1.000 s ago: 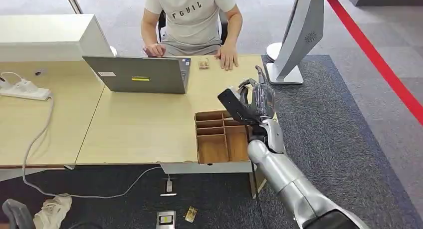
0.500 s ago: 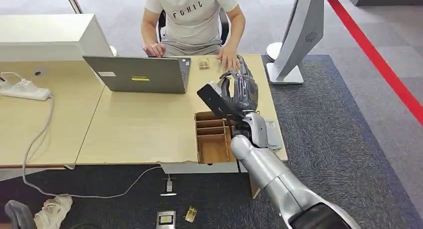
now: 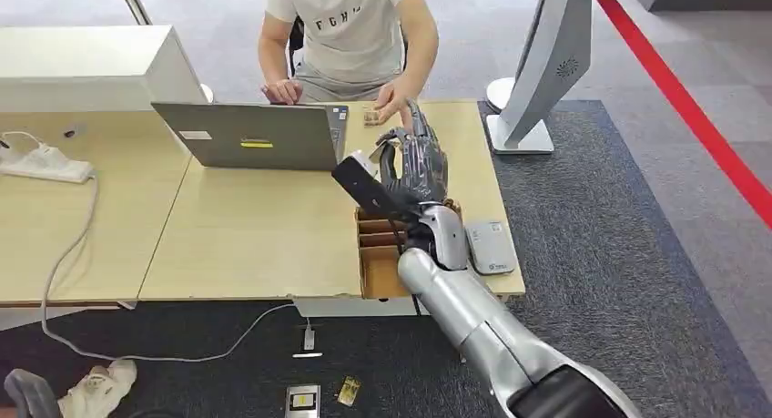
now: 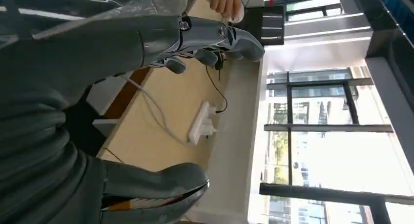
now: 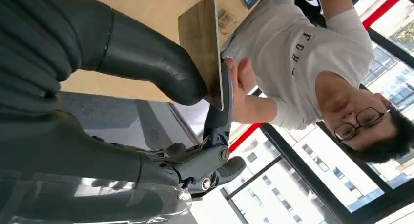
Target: Pass the card to the sensor for recognition and then transmit it.
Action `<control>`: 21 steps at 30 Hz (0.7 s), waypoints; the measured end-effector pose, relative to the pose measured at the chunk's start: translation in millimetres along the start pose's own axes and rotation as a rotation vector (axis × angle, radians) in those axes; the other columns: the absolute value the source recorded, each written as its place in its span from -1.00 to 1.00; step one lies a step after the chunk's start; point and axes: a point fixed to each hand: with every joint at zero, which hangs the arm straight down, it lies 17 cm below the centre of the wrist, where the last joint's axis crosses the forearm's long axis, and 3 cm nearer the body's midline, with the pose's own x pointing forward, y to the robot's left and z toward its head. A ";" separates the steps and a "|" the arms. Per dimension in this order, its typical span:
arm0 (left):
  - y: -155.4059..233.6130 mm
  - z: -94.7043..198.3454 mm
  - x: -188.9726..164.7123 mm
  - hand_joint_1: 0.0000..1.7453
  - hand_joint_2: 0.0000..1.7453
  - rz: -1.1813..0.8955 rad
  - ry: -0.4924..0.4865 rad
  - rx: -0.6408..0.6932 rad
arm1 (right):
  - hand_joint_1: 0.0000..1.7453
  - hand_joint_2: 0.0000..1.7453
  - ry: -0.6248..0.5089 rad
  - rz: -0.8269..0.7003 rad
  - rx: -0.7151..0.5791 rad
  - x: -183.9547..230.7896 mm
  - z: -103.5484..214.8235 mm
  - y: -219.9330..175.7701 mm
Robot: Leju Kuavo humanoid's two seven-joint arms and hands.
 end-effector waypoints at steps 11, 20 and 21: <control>6.3 -3.6 -4.0 -1.00 1.00 0.017 0.016 0.029 | 1.00 1.00 0.024 0.036 0.002 -10.1 0.2 1.7; 8.9 -9.1 -3.3 -1.00 1.00 0.043 0.017 0.056 | 1.00 1.00 0.045 0.060 0.003 -18.6 1.0 1.3; 8.9 -9.4 -3.3 -1.00 1.00 0.044 0.017 0.057 | 1.00 1.00 0.046 0.064 0.004 -19.2 1.1 1.4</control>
